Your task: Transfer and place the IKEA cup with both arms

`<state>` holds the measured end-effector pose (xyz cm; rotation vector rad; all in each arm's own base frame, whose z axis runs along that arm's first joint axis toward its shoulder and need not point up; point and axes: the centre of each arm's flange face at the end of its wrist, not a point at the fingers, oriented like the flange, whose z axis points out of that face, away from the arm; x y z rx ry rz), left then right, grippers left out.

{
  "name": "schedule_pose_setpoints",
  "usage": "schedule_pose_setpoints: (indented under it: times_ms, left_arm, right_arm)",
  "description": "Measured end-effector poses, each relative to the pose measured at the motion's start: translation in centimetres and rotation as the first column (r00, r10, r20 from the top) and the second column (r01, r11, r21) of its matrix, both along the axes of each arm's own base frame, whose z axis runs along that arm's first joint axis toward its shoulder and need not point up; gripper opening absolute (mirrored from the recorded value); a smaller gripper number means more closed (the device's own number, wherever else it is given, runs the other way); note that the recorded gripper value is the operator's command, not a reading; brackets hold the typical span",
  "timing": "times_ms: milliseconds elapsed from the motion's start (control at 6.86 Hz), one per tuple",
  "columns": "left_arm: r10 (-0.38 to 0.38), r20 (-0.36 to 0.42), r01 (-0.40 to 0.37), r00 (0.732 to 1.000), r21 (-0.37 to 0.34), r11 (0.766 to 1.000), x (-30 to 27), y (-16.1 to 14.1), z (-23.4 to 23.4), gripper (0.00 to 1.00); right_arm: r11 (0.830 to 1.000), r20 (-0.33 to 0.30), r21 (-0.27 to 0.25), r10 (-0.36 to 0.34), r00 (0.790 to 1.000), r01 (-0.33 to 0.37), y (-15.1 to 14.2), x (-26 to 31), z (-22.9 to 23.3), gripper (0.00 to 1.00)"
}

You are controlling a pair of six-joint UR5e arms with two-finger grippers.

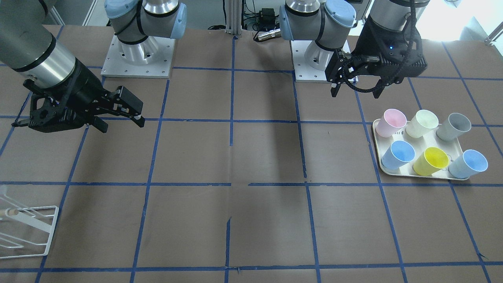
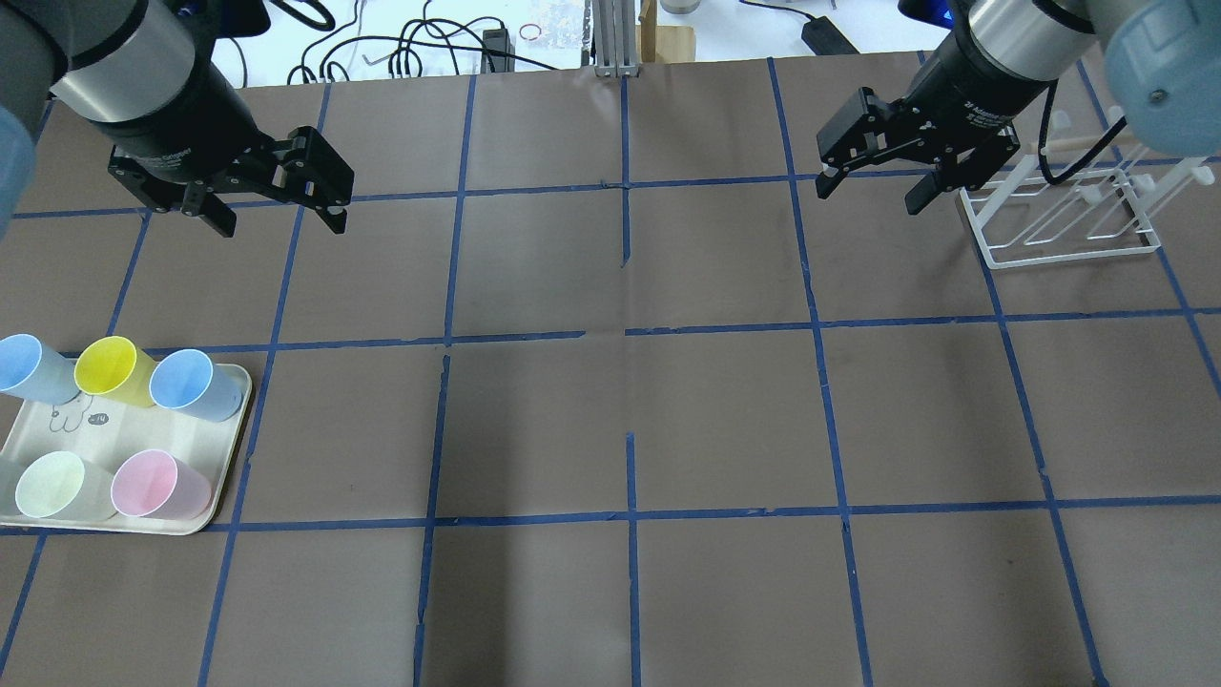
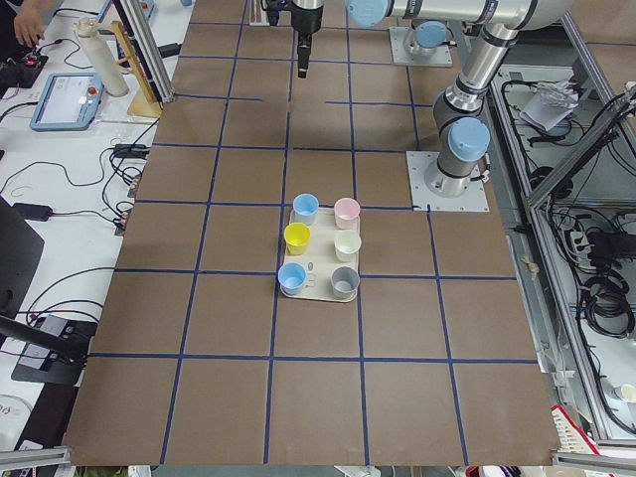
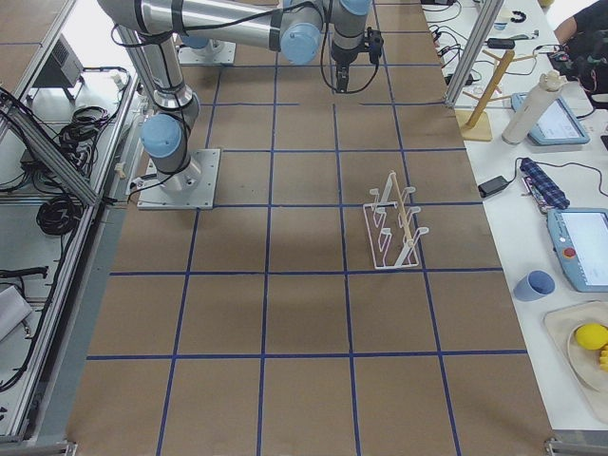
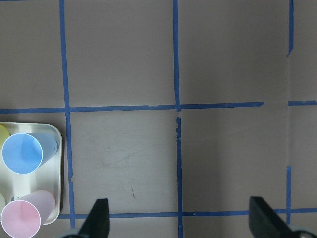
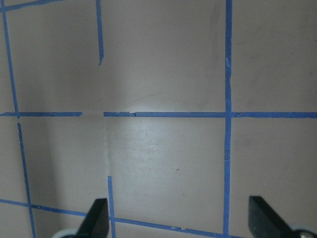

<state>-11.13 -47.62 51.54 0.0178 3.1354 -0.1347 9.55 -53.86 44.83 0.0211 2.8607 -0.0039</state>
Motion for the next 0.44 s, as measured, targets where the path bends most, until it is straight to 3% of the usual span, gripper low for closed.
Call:
schedule_pose_setpoints:
  times_ms: [291, 437]
  left_arm:
    - [0.002, -0.001, -0.002, 1.000, 0.000, 1.000, -0.03, -0.04, -0.05, 1.00]
    - [0.003, -0.002, -0.003, 1.000, 0.000, 1.000, -0.03, -0.04, -0.04, 1.00]
  right_arm:
    - [0.999, -0.139, -0.039, 0.010, 0.990, -0.016, -0.25, -1.23, 0.21, 1.00]
    - [0.999, -0.173, -0.033, 0.003, 0.985, -0.009, -0.16, -1.39, 0.05, 1.00]
